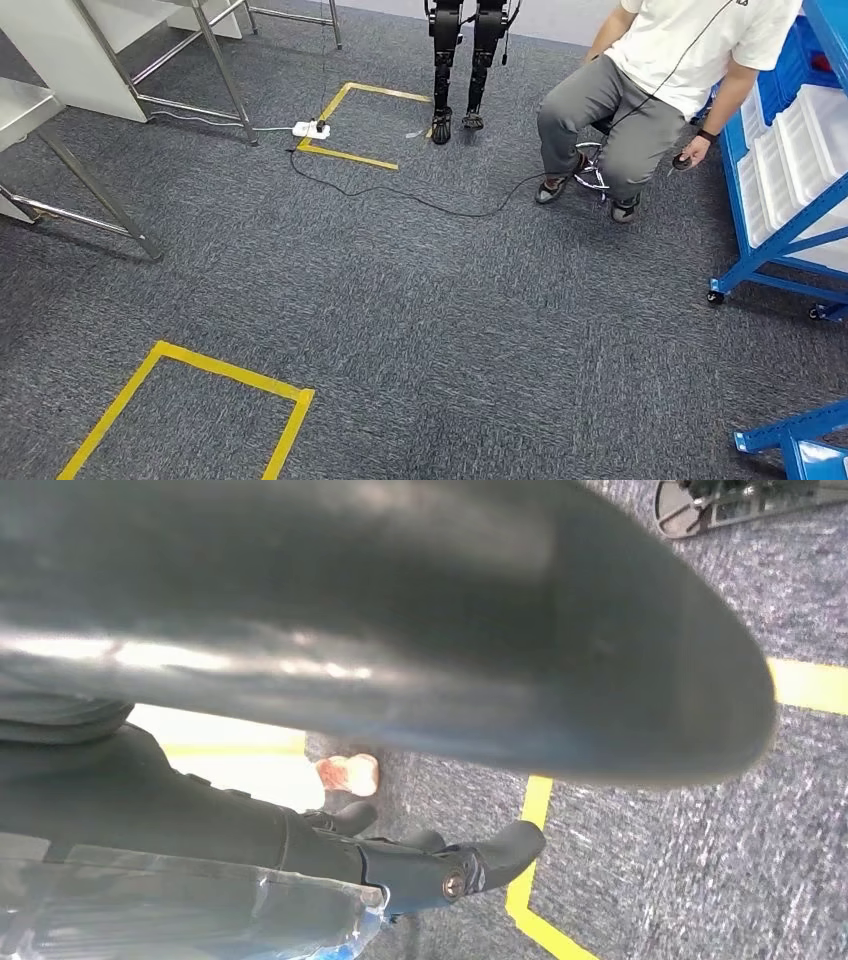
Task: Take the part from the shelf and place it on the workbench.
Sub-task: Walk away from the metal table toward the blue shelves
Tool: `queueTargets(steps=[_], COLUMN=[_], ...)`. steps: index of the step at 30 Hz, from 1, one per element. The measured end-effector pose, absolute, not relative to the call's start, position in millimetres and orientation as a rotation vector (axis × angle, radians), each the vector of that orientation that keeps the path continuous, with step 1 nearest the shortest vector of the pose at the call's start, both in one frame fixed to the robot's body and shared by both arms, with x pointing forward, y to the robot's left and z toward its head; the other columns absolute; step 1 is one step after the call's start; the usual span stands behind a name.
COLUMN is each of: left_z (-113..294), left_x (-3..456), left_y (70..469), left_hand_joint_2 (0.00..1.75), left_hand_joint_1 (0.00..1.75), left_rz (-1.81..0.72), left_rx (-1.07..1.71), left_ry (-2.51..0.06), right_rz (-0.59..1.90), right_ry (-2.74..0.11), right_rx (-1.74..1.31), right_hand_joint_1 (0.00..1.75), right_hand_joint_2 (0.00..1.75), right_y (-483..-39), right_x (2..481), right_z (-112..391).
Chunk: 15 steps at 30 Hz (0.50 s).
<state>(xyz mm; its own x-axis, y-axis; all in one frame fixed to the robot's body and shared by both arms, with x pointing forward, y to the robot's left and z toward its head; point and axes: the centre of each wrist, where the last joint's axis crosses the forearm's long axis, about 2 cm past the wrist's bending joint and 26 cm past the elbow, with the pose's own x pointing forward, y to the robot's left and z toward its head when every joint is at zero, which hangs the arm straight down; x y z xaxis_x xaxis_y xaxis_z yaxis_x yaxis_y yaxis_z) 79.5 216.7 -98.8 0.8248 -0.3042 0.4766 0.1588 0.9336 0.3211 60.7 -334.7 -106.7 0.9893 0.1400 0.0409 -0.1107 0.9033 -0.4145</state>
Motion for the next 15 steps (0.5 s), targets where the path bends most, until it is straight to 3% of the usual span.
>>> queueTargets(steps=[15], left_z=[-99.2], left_x=[77.3], left_y=[216.5], left_hand_joint_2=[1.75], left_hand_joint_1=[0.0], left_rz=[-0.258], left_rx=[0.274], left_ry=[-0.539], right_rz=[0.128], right_ry=[-0.064], right_rx=[-0.42], right_hand_joint_1=[0.0], right_hand_joint_2=[0.0], right_y=[-339.6], right_x=[59.3], right_z=[-106.6])
